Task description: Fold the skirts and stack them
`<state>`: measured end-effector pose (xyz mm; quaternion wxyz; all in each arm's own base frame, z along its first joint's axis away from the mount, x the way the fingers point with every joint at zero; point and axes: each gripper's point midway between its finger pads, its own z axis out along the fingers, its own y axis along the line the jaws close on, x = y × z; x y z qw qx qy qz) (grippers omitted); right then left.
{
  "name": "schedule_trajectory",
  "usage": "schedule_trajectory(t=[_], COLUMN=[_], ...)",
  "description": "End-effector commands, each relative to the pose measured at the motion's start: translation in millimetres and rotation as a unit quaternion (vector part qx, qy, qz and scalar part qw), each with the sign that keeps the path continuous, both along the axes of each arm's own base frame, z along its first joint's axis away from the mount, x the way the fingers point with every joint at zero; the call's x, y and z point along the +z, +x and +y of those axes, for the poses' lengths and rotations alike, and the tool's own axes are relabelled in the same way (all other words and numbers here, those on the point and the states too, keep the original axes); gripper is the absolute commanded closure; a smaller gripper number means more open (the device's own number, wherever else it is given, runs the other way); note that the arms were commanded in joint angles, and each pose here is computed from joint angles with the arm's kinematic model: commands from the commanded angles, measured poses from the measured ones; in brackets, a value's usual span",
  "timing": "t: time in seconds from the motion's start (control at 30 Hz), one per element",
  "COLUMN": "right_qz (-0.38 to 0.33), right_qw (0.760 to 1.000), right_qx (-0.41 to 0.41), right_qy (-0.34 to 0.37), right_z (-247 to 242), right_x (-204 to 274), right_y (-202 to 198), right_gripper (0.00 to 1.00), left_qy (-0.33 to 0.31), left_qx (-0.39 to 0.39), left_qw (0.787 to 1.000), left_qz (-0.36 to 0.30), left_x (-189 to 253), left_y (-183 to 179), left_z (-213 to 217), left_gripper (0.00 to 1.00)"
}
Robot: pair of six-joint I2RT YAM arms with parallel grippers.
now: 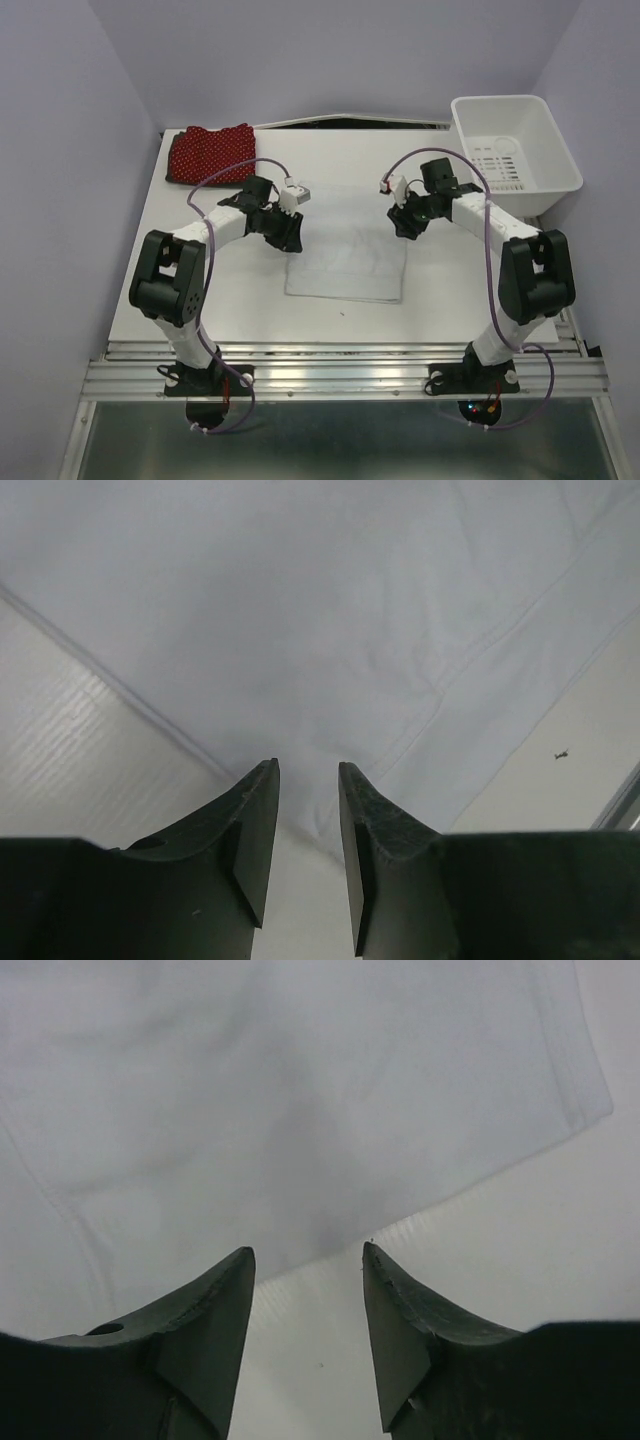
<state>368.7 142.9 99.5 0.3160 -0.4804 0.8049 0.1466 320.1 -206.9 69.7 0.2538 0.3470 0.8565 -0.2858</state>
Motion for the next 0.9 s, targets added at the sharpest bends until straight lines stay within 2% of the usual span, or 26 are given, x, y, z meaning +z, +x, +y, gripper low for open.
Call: schedule_trajectory(t=[0.0,0.13,0.2,0.3,0.4,0.43,0.53,0.63,0.73,0.87], right_qz=[0.01,0.05,0.071,0.12,0.159,0.171,0.199,0.216,0.227,0.225], right_qw=[0.999,0.995,0.992,0.983,0.976,0.973,0.967,0.961,0.96,0.956], right_qx=[0.002,0.018,0.034,0.065,0.09,0.096,0.115,0.142,0.152,0.189], right_qy=[-0.041,-0.082,-0.098,-0.119,-0.117,-0.118,-0.107,-0.095,-0.068,-0.023], right_z=[-1,0,5,16,35,38,57,74,95,140], right_x=[-19,-53,-65,-76,-75,-75,-72,-68,-60,-54], right_y=[9,-15,-32,-69,-101,-110,-134,-159,-178,-201], right_gripper=[0.49,0.52,0.57,0.61,0.62,0.62,0.63,0.62,0.62,0.6], left_qy=[-0.022,-0.012,-0.012,0.022,0.019,0.023,-0.001,0.013,0.037,0.04], left_qx=[0.089,0.084,0.051,0.051,0.064,0.064,0.051,0.066,0.088,0.079], left_qw=[0.994,0.996,0.998,0.997,0.998,0.997,0.996,0.99,0.988,0.991], left_qz=[0.056,0.005,-0.023,-0.057,-0.005,0.034,0.079,0.122,0.122,0.101], left_x=[6,18,27,32,22,7,-1,-28,-42,-49], left_y=[5,17,15,20,20,14,14,18,44,105], left_z=[-4,1,0,9,16,17,4,3,7,-9], left_gripper=[0.59,0.6,0.6,0.6,0.63,0.64,0.7,0.71,0.73,0.73])
